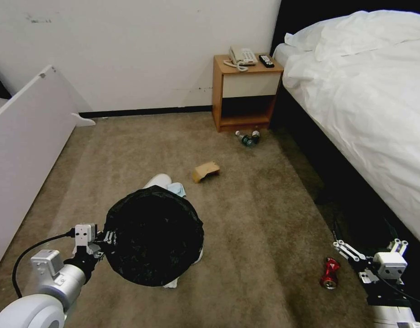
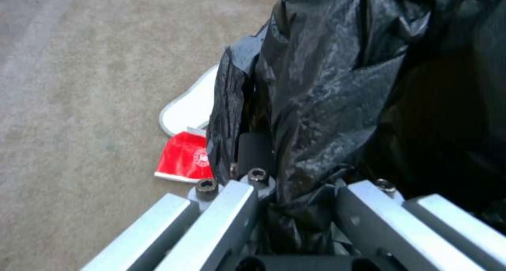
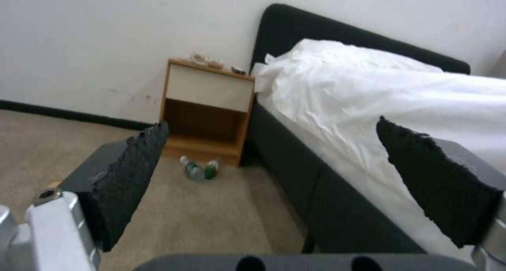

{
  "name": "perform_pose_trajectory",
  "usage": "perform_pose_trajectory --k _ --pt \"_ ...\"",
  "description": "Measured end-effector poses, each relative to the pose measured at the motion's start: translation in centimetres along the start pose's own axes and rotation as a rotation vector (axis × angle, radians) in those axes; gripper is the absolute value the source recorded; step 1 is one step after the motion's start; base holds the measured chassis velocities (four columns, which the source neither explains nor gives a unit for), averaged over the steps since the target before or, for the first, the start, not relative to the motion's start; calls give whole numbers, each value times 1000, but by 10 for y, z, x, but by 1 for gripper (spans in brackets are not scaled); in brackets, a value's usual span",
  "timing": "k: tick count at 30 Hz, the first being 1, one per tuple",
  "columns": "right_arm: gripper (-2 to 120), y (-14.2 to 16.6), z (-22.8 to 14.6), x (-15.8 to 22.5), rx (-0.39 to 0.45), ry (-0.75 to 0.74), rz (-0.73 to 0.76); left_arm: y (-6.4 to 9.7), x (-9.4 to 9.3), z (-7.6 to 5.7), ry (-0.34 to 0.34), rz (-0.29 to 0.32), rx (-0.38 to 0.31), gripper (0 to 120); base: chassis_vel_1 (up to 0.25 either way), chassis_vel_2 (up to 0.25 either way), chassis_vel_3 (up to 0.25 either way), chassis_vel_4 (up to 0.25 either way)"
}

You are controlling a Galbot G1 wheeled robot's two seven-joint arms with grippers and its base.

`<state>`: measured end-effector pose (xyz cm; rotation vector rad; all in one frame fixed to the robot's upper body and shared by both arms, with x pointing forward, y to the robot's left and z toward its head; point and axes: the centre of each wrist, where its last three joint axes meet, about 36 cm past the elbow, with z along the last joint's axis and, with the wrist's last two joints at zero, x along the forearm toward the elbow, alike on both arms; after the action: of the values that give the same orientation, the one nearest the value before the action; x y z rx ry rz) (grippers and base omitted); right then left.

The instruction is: Pick up the trash bin, then pick up the garbage from the floor and place it into the trash bin.

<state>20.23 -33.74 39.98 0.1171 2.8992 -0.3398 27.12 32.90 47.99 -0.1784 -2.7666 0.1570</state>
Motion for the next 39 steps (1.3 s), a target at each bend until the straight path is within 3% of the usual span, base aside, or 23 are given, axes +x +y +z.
perform_pose_trajectory --k 15,29,34,39 --pt "100 -5 48 16 -36 238 69 -2 6 3 14 -20 -44 0 10 -6 -14 8" --pt "100 -14 41 -3 -77 389 81 -1 5 7 14 -19 -51 0 0 0 0 0" --pt "100 -16 33 -13 -170 491 97 2 4 12 22 -31 -40 0 0 0 0 0" --pt "100 -18 33 -23 -183 571 106 2 5 17 29 -46 -31 0 0 0 0 0"
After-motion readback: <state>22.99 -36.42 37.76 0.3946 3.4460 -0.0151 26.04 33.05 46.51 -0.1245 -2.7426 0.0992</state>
